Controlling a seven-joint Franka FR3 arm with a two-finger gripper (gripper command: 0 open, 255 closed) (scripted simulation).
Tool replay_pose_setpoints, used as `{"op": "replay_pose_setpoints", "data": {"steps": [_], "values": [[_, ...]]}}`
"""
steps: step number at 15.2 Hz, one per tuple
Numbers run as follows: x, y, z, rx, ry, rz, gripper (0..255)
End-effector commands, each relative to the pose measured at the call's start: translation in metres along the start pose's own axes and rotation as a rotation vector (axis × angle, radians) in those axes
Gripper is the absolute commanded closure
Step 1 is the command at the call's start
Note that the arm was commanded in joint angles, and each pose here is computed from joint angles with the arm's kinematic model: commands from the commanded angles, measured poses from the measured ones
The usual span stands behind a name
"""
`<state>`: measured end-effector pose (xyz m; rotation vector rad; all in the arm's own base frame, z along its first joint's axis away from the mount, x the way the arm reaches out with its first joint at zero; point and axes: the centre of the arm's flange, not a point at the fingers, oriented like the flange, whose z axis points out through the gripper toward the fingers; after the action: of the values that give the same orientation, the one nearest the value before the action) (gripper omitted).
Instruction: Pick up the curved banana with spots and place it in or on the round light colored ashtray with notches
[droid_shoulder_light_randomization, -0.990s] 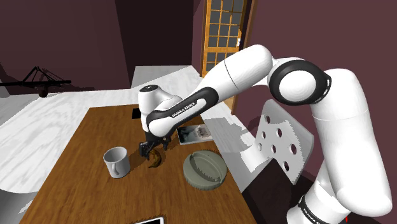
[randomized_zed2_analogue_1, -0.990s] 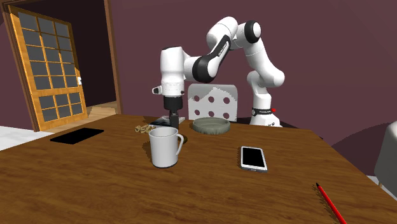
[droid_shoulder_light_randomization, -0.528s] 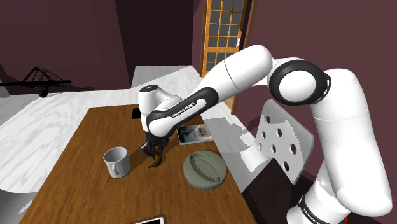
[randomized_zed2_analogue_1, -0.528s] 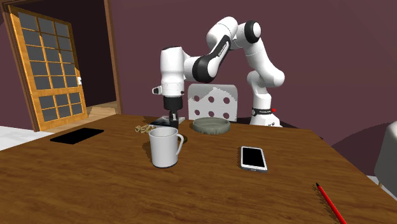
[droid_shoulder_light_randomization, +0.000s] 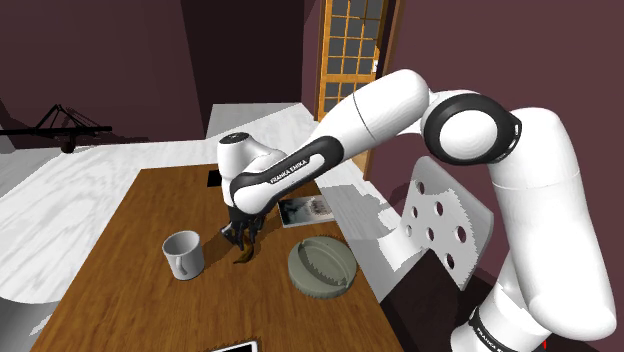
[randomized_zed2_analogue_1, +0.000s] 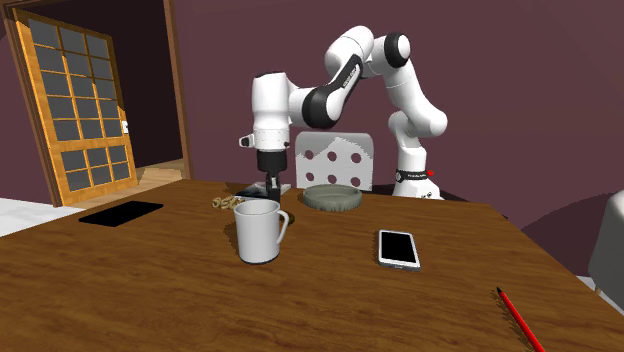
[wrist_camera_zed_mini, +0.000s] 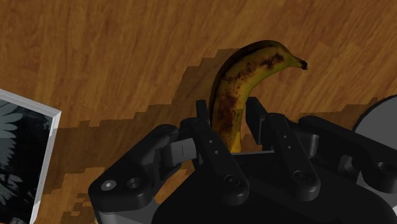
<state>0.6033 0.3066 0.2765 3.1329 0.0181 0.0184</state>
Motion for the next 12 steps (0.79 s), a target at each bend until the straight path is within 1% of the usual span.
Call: {"op": "replay_pose_setpoints", "data": {"steps": [1,12], "values": [[0.000,0.000,-0.008,0.000,0.000,0.000,255],[0.001,0.000,-0.066,0.000,0.000,0.000,255]]}}
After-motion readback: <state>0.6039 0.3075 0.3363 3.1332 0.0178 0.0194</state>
